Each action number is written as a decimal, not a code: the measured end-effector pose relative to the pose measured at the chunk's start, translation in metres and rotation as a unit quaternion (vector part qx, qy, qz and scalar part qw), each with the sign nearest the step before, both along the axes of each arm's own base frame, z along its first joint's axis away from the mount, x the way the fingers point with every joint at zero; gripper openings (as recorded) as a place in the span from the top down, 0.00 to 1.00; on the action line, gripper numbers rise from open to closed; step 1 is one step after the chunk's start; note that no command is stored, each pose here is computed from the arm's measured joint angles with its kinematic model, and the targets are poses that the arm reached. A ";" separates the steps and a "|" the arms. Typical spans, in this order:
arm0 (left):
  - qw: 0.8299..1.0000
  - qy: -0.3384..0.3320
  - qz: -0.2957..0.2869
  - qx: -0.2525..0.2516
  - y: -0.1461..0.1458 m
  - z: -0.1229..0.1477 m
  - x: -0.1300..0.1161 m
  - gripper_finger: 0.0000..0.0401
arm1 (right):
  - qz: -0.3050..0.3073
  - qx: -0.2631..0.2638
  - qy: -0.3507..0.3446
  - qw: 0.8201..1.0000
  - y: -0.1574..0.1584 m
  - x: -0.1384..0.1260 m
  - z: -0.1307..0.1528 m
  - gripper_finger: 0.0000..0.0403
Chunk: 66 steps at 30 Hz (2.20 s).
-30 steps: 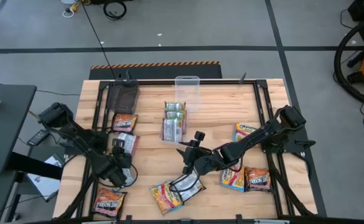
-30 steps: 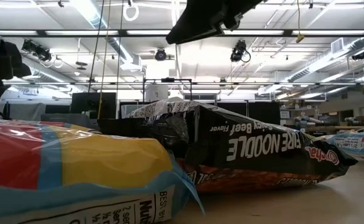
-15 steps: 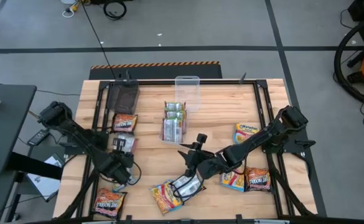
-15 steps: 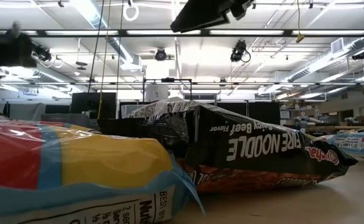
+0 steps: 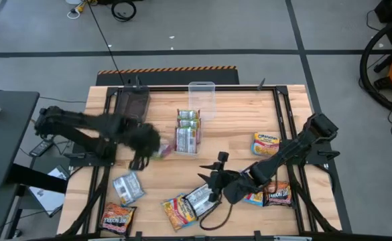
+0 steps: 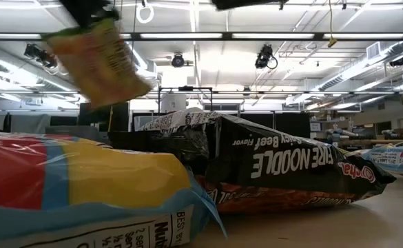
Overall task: Sort Maruchan noodles
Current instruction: Put the green noodle pack into the bottom transparent bin, then adjust the green noodle pack on the bottom transparent bin
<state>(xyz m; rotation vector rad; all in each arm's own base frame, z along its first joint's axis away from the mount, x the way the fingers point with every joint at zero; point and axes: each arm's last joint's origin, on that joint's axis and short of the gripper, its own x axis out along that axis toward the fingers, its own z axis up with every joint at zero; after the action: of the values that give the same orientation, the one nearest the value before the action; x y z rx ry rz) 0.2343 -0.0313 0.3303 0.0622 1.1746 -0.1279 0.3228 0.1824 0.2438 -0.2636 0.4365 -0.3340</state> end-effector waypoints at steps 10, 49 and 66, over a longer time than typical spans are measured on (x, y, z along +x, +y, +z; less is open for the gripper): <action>0.988 -0.003 0.001 -0.156 0.083 0.002 0.075 1.00 | -0.009 0.014 0.013 1.000 0.012 -0.020 0.001 0.64; 0.994 0.083 -0.044 -0.061 0.143 -0.089 0.129 0.75 | -0.089 -0.045 0.054 0.993 -0.042 0.003 -0.004 0.64; 0.999 0.029 -0.017 -0.041 0.146 -0.074 0.130 0.75 | -0.068 -0.003 0.128 0.989 -0.105 0.016 0.002 0.64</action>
<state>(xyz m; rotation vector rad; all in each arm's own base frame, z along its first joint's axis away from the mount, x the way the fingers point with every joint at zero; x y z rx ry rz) 0.3641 0.1149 0.2561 0.0074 1.2247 -0.2089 0.3392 0.0778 0.2462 -0.2844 0.7079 -0.4378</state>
